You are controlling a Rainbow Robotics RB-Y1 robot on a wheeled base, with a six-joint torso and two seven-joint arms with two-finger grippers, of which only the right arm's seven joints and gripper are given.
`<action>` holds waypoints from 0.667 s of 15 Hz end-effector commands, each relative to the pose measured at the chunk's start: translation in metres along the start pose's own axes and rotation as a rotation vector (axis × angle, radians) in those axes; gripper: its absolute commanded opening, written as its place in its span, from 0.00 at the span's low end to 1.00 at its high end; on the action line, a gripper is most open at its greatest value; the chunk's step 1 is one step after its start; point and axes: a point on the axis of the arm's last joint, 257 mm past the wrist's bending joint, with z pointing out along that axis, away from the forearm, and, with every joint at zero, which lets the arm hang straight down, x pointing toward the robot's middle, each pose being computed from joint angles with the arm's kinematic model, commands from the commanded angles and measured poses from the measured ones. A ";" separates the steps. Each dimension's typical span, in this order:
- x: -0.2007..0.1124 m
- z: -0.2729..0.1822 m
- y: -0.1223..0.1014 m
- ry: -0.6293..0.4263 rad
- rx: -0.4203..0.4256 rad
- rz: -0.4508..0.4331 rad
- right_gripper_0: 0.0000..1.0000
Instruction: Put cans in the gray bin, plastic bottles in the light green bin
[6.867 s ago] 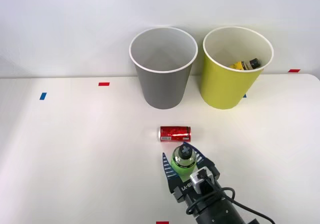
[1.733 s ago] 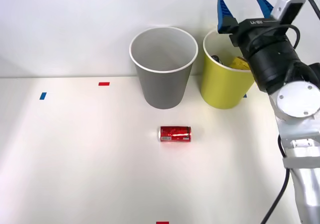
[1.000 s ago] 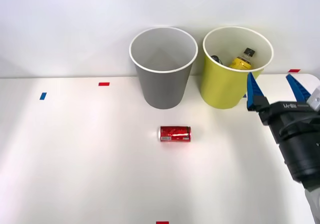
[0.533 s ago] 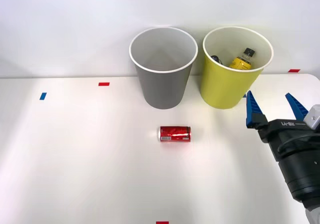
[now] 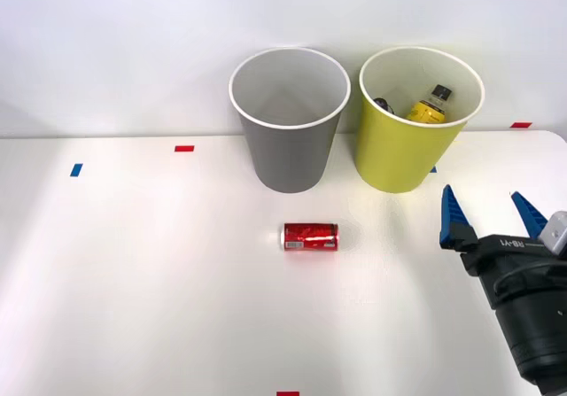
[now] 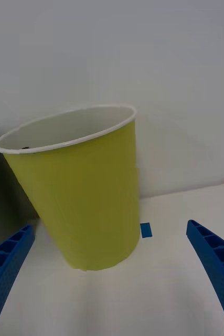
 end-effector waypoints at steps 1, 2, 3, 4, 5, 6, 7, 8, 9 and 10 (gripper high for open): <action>0.001 -0.003 -0.008 0.007 0.013 -0.036 1.00; 0.002 -0.004 -0.010 0.011 0.016 -0.051 1.00; 0.001 -0.004 -0.012 0.005 0.028 -0.066 1.00; 0.000 -0.007 -0.019 -0.004 0.058 -0.123 1.00; 0.001 -0.012 -0.022 -0.010 0.085 -0.152 1.00; 0.003 -0.018 -0.024 -0.015 0.107 -0.169 1.00; 0.005 -0.027 -0.026 -0.023 0.124 -0.158 1.00; 0.011 -0.036 -0.029 -0.029 0.140 -0.157 1.00; 0.018 -0.044 -0.033 -0.041 0.154 -0.197 1.00; 0.027 -0.052 -0.038 -0.063 0.171 -0.237 1.00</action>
